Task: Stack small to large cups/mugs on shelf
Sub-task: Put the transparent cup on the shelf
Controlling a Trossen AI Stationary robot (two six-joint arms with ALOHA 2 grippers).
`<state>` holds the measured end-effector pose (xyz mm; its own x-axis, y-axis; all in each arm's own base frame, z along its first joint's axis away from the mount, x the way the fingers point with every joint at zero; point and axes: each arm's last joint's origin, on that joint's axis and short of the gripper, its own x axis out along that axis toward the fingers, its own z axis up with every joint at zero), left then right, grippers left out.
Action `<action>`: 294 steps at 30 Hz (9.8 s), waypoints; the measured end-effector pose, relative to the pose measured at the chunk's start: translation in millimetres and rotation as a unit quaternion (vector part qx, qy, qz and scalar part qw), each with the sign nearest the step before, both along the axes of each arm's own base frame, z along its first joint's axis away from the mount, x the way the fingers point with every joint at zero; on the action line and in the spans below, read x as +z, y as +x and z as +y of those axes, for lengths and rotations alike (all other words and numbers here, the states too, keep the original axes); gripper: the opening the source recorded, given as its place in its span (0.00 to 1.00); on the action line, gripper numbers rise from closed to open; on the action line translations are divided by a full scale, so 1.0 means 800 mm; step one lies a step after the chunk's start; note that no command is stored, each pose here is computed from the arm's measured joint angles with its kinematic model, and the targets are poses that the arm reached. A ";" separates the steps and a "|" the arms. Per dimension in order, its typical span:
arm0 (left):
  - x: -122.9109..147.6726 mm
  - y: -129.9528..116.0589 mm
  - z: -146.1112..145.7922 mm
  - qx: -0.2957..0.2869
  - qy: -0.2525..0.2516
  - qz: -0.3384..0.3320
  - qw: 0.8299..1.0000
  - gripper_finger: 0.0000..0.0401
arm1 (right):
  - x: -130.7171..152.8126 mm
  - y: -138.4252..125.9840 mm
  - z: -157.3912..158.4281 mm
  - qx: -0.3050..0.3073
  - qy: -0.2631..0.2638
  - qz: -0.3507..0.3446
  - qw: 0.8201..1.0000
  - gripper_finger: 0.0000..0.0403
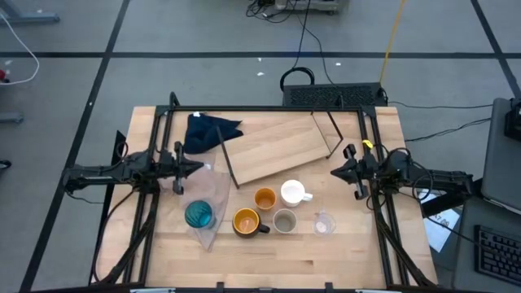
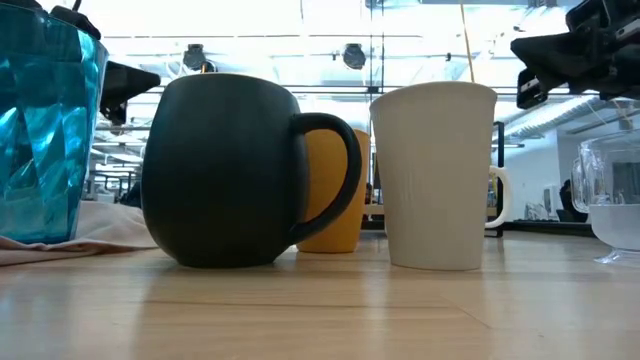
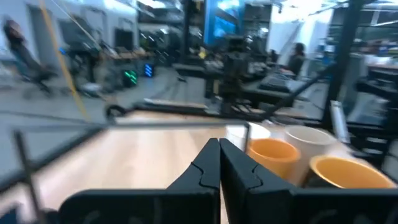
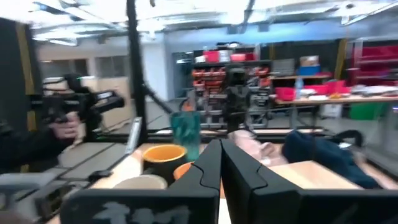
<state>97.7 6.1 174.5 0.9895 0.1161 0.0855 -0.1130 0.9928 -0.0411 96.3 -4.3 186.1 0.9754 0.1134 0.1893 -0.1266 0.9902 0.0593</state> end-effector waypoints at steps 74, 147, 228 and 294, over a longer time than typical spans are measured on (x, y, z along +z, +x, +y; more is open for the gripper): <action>0.201 0.089 0.021 0.099 0.110 0.001 0.989 0.05 | 0.132 0.061 -0.027 -0.151 -0.065 0.115 0.980 0.63; 0.200 0.088 0.024 0.136 0.090 0.003 0.987 0.05 | 0.111 0.091 0.148 -0.085 0.155 0.702 0.690 0.53; 0.196 0.089 0.024 0.134 0.095 0.021 0.986 0.05 | 0.013 0.116 0.126 -0.009 0.155 0.678 0.718 0.01; 0.196 0.089 0.024 0.133 0.080 0.018 0.988 0.05 | 0.169 0.076 0.039 -0.182 -0.092 0.188 0.961 0.00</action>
<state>168.8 25.4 331.0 0.9284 0.3607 0.0890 -0.3696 0.9211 0.1221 157.4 26.6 321.2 0.9525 -0.2496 -0.1746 0.2255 0.9631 -0.1466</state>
